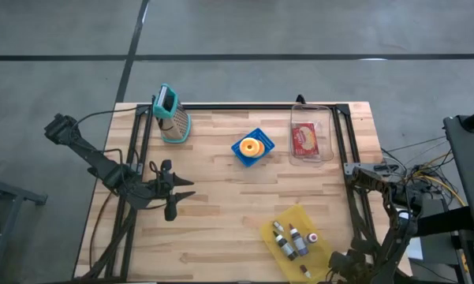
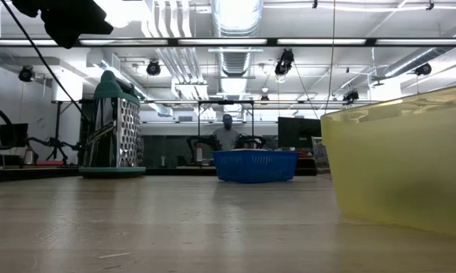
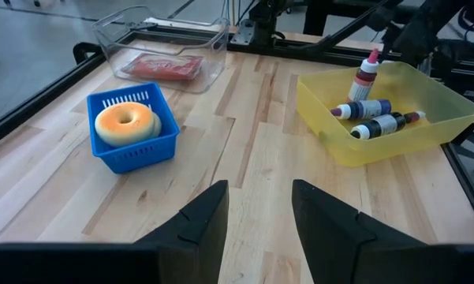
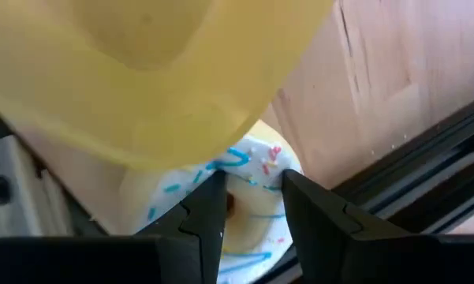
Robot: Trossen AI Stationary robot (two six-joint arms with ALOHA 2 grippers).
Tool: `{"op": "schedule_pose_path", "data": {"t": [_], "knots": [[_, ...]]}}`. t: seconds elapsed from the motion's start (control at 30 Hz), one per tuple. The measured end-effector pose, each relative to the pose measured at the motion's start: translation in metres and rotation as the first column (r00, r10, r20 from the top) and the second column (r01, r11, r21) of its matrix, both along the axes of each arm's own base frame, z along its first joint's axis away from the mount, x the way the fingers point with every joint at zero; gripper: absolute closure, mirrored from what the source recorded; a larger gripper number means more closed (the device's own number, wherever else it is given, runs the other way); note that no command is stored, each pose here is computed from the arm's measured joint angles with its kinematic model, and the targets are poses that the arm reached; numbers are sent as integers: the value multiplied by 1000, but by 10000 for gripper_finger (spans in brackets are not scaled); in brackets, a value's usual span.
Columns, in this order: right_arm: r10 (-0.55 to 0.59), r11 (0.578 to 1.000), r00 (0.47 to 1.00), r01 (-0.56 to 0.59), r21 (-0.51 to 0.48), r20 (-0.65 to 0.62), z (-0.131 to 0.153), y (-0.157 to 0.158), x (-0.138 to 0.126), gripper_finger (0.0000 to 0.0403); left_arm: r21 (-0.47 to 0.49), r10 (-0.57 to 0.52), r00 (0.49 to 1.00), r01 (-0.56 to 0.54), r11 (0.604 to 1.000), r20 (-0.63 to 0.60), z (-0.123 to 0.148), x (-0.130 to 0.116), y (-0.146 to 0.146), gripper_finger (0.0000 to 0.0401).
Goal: Pick & Place Food Item
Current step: Stack the orange donut on top of the top orange donut in the blue bin
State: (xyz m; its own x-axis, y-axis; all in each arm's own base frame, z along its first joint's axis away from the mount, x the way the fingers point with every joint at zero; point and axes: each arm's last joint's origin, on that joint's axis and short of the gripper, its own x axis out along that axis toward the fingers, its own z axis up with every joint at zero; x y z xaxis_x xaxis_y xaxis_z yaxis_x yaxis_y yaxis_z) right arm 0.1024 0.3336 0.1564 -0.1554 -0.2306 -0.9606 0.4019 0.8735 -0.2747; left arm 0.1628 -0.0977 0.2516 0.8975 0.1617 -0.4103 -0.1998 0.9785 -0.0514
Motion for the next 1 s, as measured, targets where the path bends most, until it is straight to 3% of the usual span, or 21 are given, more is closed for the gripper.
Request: {"op": "schedule_pose_path", "data": {"t": [0.43,1.0], "knots": [[4,1000,1000,-4,-9,0,-8,-4,-1,285,0,0,1000,0,1000,0,0,0,0,252],[0,1000,1000,0,-15,-3,-8,-5,-1,370,0,0,1000,0,1000,0,0,0,0,252]]}}
